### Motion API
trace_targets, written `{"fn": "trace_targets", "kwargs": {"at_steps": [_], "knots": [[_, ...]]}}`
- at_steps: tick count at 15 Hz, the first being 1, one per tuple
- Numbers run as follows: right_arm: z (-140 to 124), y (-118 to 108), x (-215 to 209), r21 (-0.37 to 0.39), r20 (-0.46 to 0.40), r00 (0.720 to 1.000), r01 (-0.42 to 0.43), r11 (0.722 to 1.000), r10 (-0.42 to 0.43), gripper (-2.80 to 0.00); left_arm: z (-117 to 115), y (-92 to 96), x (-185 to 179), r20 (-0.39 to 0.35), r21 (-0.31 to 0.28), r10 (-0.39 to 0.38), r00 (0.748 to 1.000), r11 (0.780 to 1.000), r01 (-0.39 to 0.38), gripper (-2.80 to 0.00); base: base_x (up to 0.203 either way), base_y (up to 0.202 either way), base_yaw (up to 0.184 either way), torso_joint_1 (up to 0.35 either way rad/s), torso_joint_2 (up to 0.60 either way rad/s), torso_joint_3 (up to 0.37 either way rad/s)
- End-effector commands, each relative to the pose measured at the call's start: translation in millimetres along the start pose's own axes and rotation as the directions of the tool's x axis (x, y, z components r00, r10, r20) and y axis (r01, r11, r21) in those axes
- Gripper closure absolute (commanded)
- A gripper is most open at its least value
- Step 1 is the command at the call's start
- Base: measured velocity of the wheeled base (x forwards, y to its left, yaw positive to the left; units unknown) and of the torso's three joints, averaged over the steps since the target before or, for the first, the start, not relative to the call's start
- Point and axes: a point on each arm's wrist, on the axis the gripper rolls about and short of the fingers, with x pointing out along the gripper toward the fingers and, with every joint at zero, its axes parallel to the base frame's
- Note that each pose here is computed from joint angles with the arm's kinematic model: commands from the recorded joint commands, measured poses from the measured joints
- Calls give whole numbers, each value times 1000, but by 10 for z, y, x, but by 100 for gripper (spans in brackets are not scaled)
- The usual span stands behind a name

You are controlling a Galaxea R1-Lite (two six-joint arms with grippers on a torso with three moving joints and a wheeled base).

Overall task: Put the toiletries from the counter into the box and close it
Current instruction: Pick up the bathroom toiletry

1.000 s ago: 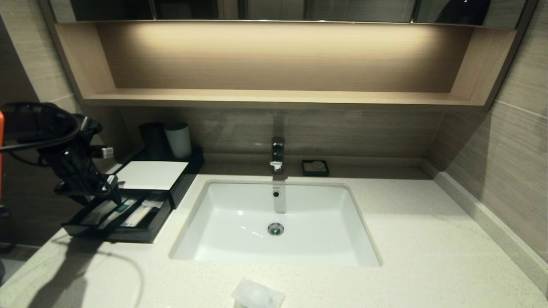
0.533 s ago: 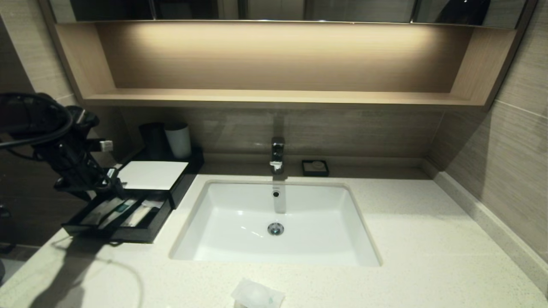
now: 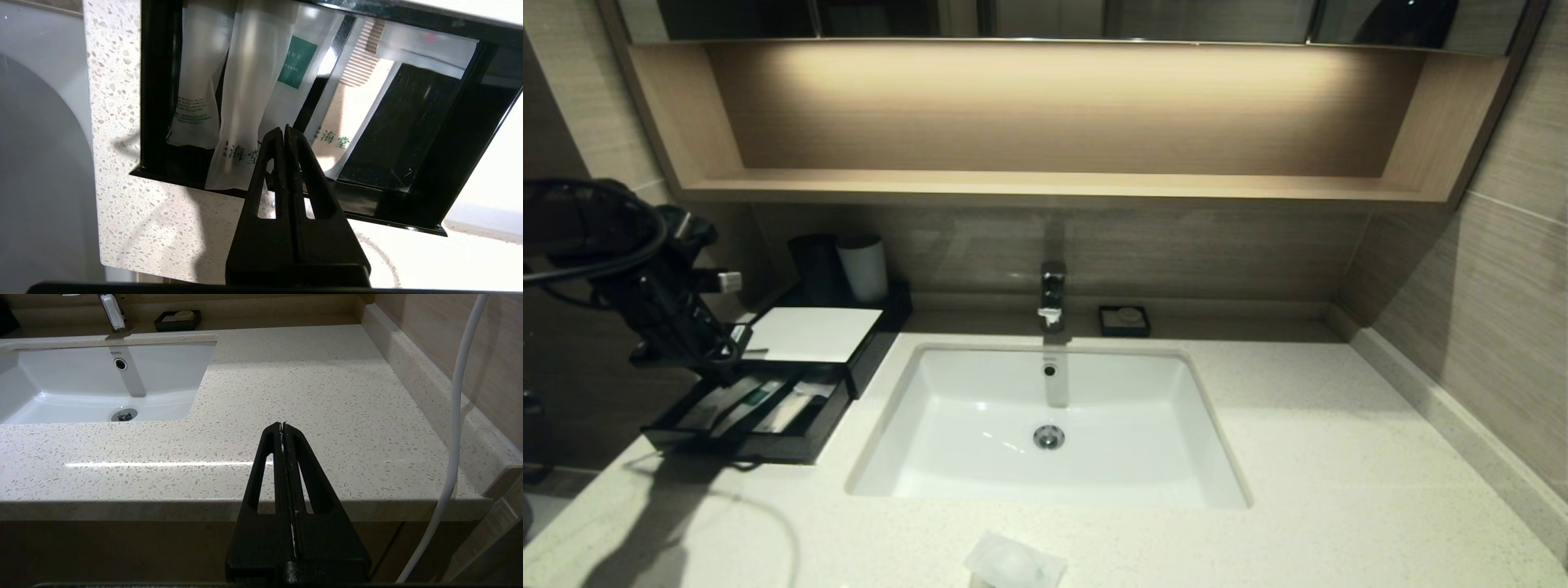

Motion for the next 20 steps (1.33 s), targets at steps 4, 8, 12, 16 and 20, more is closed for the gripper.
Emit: {"fn": "trace_targets", "kwargs": {"at_steps": [4, 8, 12, 16, 20], "knots": [[0, 0, 1, 0, -1, 1000, 0, 1000, 0, 0, -16, 12, 146, -60, -1, 5, 998, 1000, -5, 0, 0, 0, 0, 0, 0, 0], [3, 0, -1, 0, 1, 1000, 0, 1000, 0, 0, -23, 49, 197, -77, -8, 9, 997, 1000, -9, 0, 0, 0, 0, 0, 0, 0], [0, 0, 1, 0, -1, 1000, 0, 1000, 0, 0, -1, 68, 307, -87, -5, 40, 995, 999, -41, 0, 0, 0, 0, 0, 0, 0], [3, 0, -1, 0, 1, 1000, 0, 1000, 0, 0, 26, 73, 383, -78, -10, 40, 996, 999, -41, 0, 0, 0, 0, 0, 0, 0], [0, 0, 1, 0, 0, 1000, 0, 1000, 0, 0, 51, 65, 195, -7, -44, 43, 999, 998, -44, 0, 0, 0, 0, 0, 0, 0]]}}
